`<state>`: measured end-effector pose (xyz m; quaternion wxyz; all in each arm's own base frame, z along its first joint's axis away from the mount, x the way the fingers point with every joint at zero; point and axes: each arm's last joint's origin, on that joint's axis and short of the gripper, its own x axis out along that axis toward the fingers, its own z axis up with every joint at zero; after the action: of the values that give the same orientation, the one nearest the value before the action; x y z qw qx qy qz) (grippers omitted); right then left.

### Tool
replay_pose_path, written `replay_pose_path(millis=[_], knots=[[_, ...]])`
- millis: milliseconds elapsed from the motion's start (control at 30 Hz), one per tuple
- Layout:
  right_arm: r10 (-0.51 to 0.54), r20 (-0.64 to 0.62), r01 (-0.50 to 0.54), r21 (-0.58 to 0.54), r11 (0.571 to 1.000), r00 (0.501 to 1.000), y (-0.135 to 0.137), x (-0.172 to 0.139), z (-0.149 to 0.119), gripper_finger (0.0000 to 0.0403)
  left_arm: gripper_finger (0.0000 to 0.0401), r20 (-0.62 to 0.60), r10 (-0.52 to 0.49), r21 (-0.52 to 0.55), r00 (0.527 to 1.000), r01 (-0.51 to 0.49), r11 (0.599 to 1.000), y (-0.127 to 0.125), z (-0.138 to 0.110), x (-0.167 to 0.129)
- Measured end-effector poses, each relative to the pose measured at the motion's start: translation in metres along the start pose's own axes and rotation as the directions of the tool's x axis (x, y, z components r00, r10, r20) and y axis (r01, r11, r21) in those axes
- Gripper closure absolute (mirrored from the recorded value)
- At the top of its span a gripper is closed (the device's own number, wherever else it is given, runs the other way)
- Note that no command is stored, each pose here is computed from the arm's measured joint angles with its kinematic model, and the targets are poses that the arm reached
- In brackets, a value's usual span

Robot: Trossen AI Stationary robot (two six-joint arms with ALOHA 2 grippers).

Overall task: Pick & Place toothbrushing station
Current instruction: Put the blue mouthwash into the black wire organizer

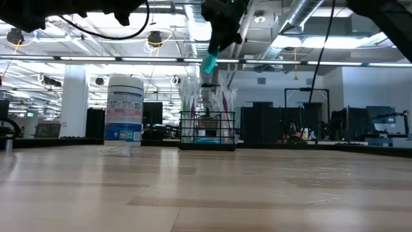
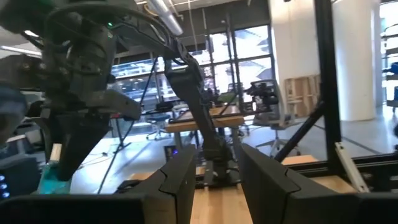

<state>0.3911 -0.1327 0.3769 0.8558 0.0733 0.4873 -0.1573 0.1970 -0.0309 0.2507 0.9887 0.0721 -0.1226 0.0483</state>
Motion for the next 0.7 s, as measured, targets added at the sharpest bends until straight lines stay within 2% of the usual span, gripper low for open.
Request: replay_pose_path(millis=[100, 167, 333, 400, 700], knots=[[0.029, -0.02, -0.03, -0.017, 0.999, 0.999, -0.012, 0.014, 0.002, 0.0322, 0.0289, -0.003, 0.018, 0.005, 1.0, -0.018, 1.0, 0.004, -0.001, 0.001], [0.052, -0.083, -0.052, -0.003, 0.999, 0.995, -0.025, 0.022, -0.004, 0.0322, 0.0289, -0.008, 0.035, 0.008, 0.999, -0.035, 0.999, 0.006, -0.002, 0.001], [0.038, -0.101, -0.035, 0.029, 0.999, 0.994, -0.047, 0.033, -0.005, 0.0322, 0.0289, -0.01, 0.036, 0.011, 0.999, -0.036, 0.999, 0.007, -0.002, 0.001], [0.036, -0.078, -0.036, 0.013, 0.999, 0.996, -0.047, 0.037, -0.002, 0.0322, 0.0289, -0.011, 0.041, 0.013, 0.999, -0.041, 0.999, 0.008, -0.002, 0.002], [0.094, -0.124, -0.095, -0.007, 0.995, 0.988, -0.046, 0.059, -0.003, 0.0322, 0.0289, -0.015, 0.07, 0.019, 0.997, -0.069, 0.997, 0.014, -0.003, 0.003]])
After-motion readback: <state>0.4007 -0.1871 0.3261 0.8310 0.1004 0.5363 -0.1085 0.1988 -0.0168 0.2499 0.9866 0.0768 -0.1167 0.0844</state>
